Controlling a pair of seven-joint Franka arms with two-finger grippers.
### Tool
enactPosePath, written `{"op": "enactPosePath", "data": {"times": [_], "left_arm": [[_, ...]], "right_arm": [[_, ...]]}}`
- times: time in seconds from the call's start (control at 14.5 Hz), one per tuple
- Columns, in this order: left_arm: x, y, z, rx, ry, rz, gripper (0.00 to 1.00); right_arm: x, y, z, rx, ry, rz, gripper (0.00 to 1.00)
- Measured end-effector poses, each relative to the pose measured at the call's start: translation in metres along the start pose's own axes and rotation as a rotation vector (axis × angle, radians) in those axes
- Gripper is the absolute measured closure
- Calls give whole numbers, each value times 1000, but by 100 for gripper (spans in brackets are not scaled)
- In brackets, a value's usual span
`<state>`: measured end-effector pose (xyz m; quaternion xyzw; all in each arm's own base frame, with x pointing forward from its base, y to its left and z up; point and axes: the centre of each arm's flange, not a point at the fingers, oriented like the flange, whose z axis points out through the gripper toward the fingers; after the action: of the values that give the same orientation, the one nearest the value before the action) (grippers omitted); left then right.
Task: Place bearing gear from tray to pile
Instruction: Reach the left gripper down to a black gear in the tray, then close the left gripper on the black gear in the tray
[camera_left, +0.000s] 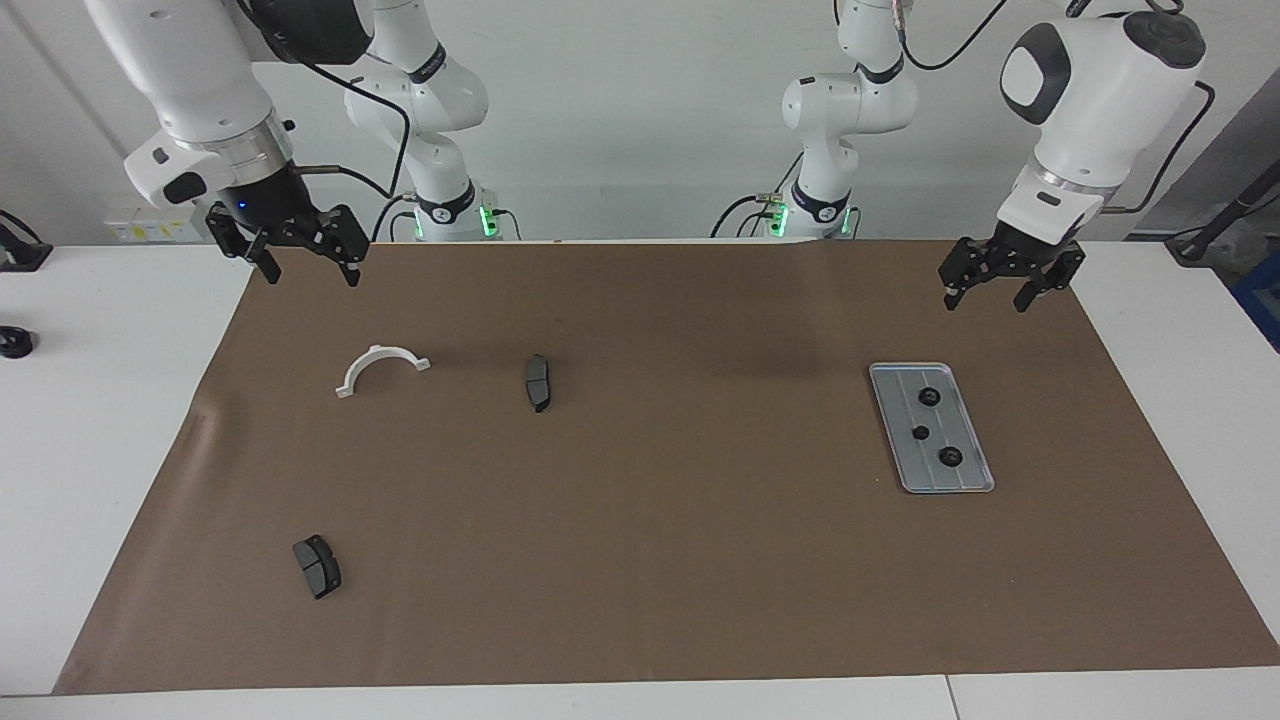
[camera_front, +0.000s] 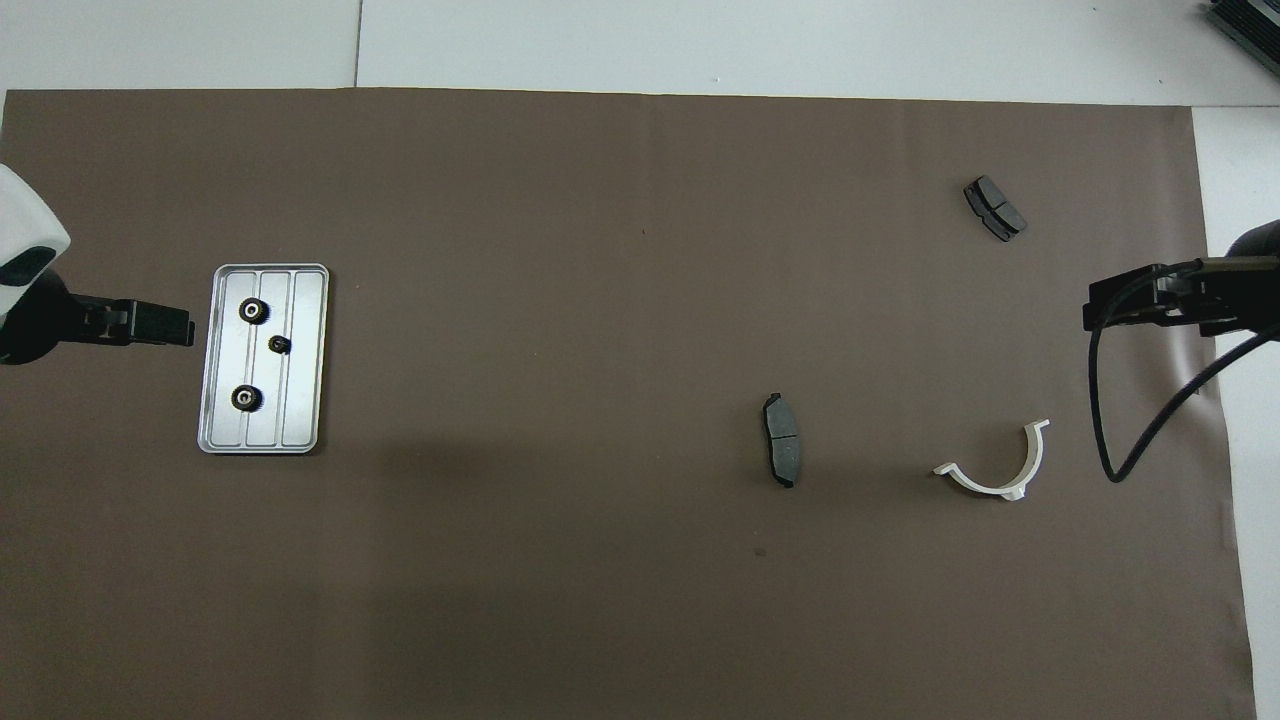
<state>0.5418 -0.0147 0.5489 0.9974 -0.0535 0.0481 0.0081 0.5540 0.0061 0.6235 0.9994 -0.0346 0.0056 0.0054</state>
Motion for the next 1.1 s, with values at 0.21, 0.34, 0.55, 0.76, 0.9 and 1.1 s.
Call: {"op": "enactPosePath", "data": {"times": [0.21, 0.34, 0.55, 0.76, 0.9, 1.1], "left_arm": [[-12, 0, 44, 1, 2, -2, 0], [-20, -6, 75, 3, 8, -2, 0], [-32, -17, 118, 8, 19, -4, 0], [-40, -30, 157, 14, 27, -4, 0], [-42, -40, 176, 17, 27, -17, 0], [-44, -46, 200, 18, 9, -12, 0]], "right_arm": [[0, 0, 0, 0, 1, 0, 0], [0, 0, 0, 0, 1, 0, 0], [0, 0, 0, 0, 1, 0, 0], [0, 0, 0, 0, 0, 0, 0], [0, 0, 0, 0, 0, 0, 0], [0, 0, 0, 0, 1, 0, 0]]}}
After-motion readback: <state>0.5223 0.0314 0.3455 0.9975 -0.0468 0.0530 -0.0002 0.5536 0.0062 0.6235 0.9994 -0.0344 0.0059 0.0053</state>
